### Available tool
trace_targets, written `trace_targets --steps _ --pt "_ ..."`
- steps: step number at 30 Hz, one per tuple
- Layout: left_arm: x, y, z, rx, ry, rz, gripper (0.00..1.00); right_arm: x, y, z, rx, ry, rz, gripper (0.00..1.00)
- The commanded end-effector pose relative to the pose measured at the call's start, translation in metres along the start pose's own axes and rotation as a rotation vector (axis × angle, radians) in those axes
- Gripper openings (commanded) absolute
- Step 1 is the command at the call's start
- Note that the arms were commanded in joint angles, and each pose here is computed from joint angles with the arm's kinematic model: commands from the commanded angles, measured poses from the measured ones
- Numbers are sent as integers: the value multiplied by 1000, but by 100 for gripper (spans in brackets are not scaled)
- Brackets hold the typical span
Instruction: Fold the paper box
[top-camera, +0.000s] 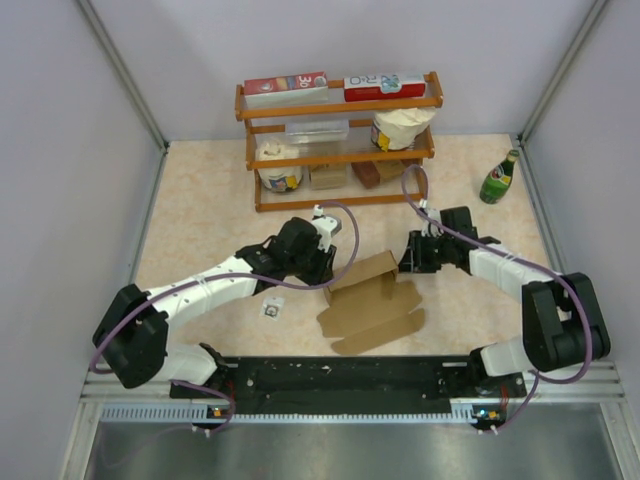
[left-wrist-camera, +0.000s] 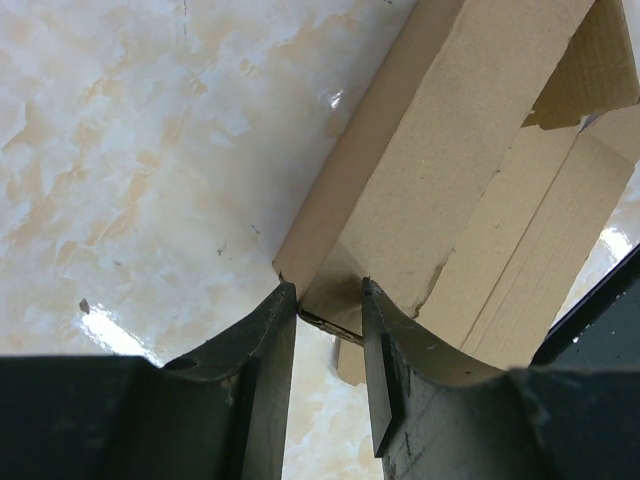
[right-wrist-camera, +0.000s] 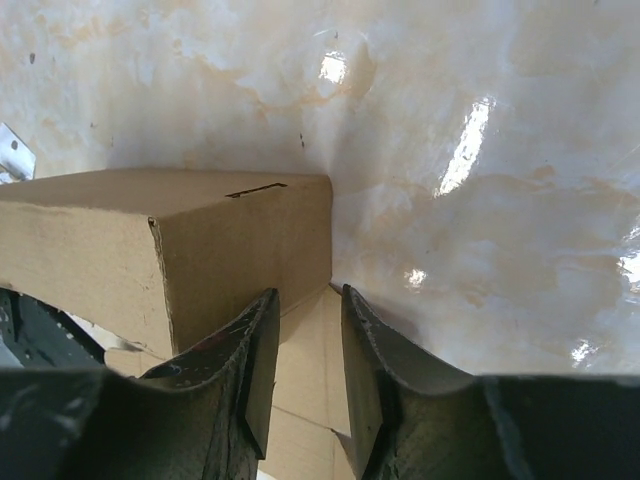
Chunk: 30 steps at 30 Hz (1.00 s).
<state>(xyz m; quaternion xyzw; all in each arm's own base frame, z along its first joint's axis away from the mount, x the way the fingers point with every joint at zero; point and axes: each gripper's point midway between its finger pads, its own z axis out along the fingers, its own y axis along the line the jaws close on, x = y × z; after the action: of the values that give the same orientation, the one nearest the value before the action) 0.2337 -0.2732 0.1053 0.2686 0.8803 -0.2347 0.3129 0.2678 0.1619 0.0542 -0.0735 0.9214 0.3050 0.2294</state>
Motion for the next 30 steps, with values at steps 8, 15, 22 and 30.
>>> trace_targets --steps 8,15,22,30 --pt "-8 -6 1 14 -1 32 37 8 18 -15 3 -9 -74 34" --pt "-9 -5 0 12 -5 28 37 19 15 -24 65 26 -66 34" --pt "-9 -5 0 8 -7 19 37 25 6 -36 159 29 -18 35" --pt "-8 -6 2 13 -3 17 37 30 11 -46 160 35 -18 36"
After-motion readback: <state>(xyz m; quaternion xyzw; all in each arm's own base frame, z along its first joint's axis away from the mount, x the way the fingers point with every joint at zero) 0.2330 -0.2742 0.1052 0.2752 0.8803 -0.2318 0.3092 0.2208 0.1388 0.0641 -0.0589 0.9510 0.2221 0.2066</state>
